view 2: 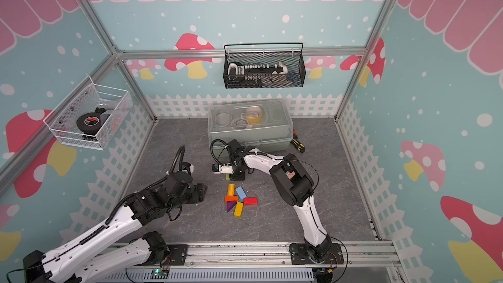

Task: Assemble a piece of candy with building blocks
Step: Move the building block to the center of the board.

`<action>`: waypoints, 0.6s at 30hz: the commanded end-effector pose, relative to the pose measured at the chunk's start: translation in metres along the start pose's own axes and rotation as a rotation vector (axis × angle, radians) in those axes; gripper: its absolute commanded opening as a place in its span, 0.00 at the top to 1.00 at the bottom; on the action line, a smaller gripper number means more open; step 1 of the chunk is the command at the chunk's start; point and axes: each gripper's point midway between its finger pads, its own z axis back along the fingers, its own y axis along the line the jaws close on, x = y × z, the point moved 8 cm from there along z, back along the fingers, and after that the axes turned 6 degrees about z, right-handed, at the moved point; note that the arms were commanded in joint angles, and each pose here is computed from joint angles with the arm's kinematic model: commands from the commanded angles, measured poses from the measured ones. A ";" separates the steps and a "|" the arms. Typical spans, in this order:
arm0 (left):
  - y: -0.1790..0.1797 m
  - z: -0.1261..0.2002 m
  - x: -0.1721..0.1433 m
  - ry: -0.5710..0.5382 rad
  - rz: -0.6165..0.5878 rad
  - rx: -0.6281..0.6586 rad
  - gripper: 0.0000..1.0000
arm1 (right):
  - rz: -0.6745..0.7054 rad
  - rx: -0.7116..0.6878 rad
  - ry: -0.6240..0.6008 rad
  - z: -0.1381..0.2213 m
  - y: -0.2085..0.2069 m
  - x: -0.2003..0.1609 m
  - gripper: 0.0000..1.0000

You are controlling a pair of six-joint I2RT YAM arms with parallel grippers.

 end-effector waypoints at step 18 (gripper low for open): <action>0.001 0.001 0.000 0.001 0.040 -0.008 0.27 | -0.111 -0.035 -0.074 0.037 0.009 0.020 0.50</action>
